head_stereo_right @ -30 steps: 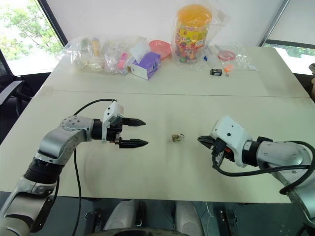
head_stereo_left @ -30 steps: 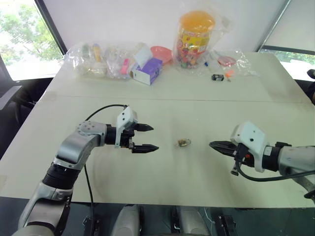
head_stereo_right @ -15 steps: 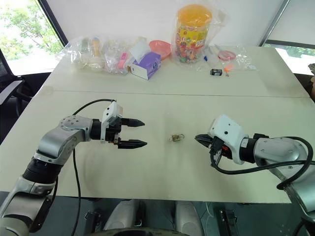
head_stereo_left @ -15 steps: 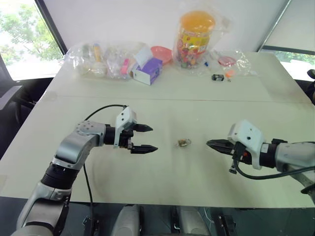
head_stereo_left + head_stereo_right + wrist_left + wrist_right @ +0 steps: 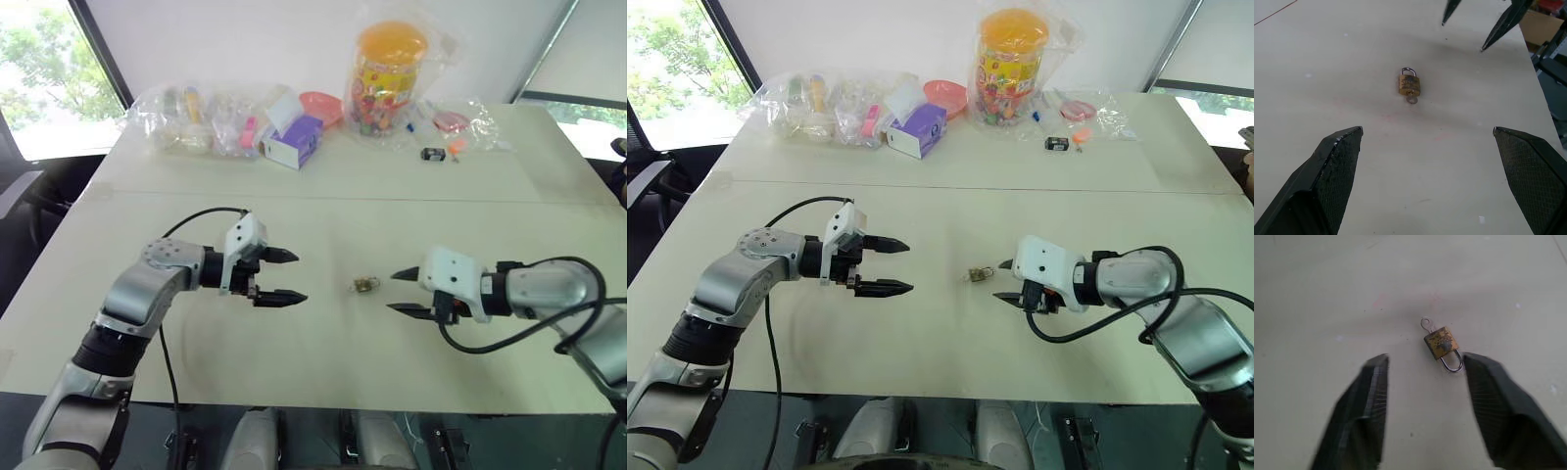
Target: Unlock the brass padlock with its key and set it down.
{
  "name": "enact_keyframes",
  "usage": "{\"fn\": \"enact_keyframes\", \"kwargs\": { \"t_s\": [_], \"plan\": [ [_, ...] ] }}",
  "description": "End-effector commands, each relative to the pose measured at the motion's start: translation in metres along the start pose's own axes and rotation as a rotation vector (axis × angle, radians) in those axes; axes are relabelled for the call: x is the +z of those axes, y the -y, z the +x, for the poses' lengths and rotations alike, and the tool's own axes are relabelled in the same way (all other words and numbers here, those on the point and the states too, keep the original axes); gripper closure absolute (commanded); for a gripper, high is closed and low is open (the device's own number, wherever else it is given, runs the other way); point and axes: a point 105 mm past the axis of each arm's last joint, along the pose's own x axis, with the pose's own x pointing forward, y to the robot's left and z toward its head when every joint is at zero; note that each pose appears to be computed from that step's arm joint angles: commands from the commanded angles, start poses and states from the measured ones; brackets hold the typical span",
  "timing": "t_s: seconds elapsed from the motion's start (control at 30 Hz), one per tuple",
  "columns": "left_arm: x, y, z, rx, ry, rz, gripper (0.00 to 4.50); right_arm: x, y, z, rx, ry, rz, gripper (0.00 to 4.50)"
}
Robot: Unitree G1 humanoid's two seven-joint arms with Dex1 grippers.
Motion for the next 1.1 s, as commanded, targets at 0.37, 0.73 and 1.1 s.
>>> {"fn": "enact_keyframes", "kwargs": {
  "t_s": [0.37, 0.73, 1.1],
  "plan": [
    [0.013, -0.003, -0.003, 0.055, 0.009, 0.059, 0.00, -0.015, 0.031, 0.052, 0.086, 0.082, 0.102, 0.06],
    [0.015, -0.001, -0.015, 0.115, -0.008, 0.062, 0.00, -0.021, 0.014, 0.076, 0.184, 0.080, 0.042, 0.06],
    [0.014, -0.004, -0.023, 0.145, -0.016, 0.072, 0.00, -0.031, 0.019, 0.078, 0.189, 0.043, 0.027, 0.06]
  ]
}}
